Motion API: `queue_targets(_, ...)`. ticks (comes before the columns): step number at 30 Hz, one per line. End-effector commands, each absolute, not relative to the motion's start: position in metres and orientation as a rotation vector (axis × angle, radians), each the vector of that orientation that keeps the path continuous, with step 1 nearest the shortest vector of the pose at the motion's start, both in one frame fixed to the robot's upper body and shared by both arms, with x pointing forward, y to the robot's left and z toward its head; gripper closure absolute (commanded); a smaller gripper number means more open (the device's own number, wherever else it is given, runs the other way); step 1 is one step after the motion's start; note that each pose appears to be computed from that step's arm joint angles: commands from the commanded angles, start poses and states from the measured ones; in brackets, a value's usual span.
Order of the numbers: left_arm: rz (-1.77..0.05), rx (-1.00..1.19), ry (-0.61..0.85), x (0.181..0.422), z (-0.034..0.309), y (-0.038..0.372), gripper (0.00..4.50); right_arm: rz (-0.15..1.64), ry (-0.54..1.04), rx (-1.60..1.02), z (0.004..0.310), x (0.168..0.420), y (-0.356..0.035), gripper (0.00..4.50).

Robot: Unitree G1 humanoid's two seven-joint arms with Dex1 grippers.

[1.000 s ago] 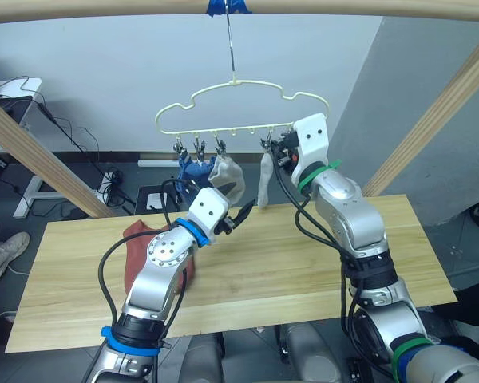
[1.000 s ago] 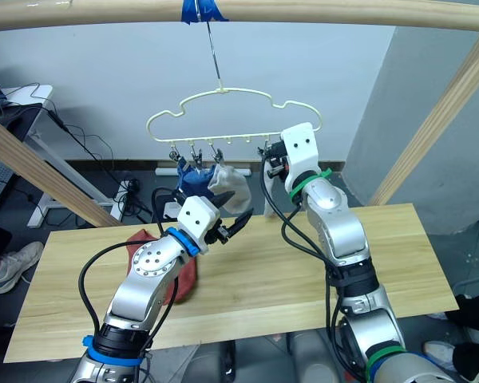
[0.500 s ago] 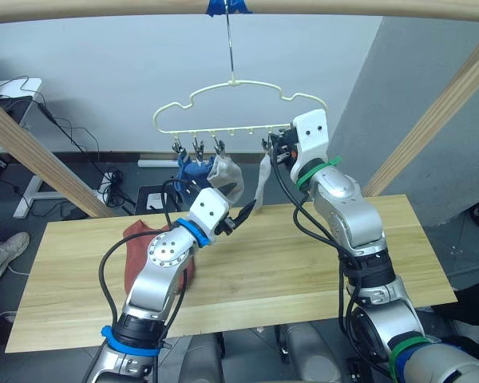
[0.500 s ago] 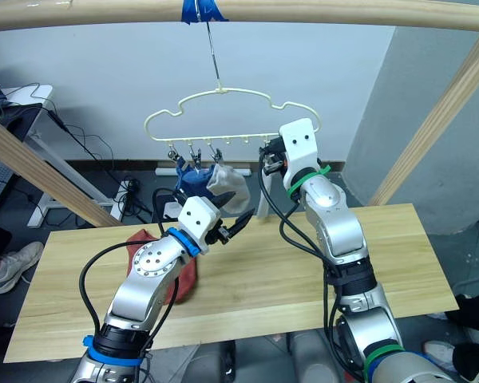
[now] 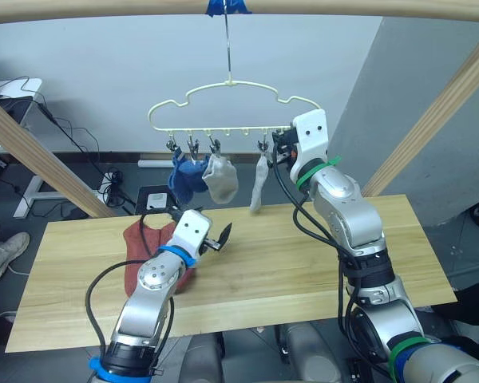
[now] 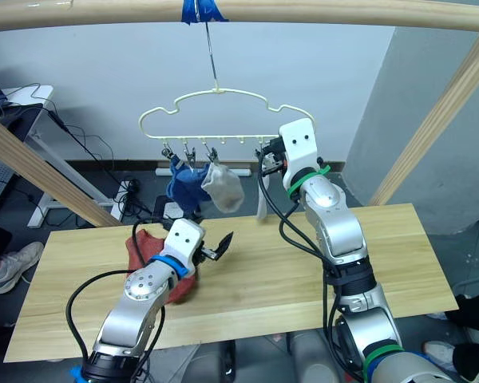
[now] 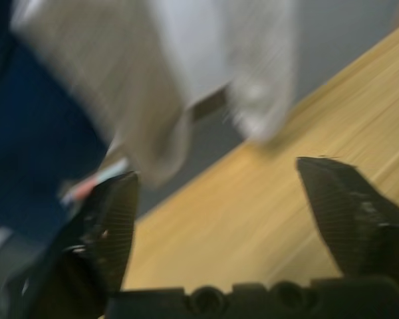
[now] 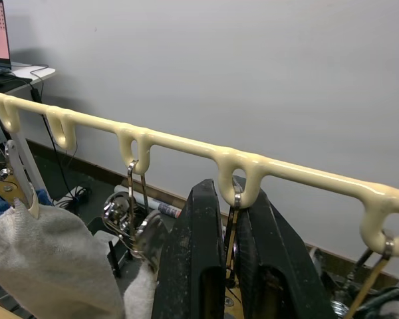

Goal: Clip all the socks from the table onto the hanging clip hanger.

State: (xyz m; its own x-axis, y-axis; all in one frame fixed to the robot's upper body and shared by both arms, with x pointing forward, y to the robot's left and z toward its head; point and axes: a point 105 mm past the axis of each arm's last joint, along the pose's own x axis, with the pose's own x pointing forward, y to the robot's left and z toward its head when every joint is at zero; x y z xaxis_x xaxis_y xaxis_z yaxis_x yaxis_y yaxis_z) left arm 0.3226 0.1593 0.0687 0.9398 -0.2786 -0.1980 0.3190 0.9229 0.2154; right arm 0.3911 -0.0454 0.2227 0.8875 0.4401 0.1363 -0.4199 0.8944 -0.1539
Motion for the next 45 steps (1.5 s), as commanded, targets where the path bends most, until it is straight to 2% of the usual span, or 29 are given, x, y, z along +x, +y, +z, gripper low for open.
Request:
queue_targets(1,-0.142,0.194,0.263,0.326,0.052,0.191,0.03,0.461,-0.22,-0.111,0.237,0.387,-0.046,4.5)
queue_targets(5,-0.031,0.104,0.365,0.336,0.033,0.211,0.03,0.472,-0.211,-0.113,0.236,0.387,-0.044,4.5)
queue_targets(11,-0.012,0.095,0.452,0.346,0.014,0.213,0.03,0.49,-0.203,-0.116,0.234,0.385,-0.041,4.5)
queue_targets(17,-0.046,0.108,0.522,0.341,-0.003,0.208,0.03,0.494,-0.201,-0.117,0.234,0.383,-0.041,4.5)
queue_targets(21,-0.049,0.107,0.528,0.337,-0.005,0.208,0.9,0.496,-0.202,-0.117,0.235,0.383,-0.04,4.5)
queue_targets(33,-0.1,-0.004,0.506,0.323,-0.006,0.196,4.33,0.498,-0.223,-0.118,0.239,0.384,-0.039,4.5)
queue_targets(34,-0.114,-0.016,0.497,0.323,-0.005,0.193,4.48,0.498,-0.224,-0.118,0.239,0.385,-0.039,4.5)
queue_targets(36,-0.172,-0.056,0.453,0.326,0.003,0.18,4.48,0.496,-0.225,-0.117,0.24,0.385,-0.04,4.5)
queue_targets(41,-0.462,-0.087,0.251,0.331,0.051,0.105,4.48,0.485,-0.227,-0.117,0.241,0.385,-0.042,4.5)
queue_targets(45,-0.582,-0.108,0.119,0.33,0.091,0.051,4.48,0.48,-0.229,-0.117,0.243,0.385,-0.043,4.5)
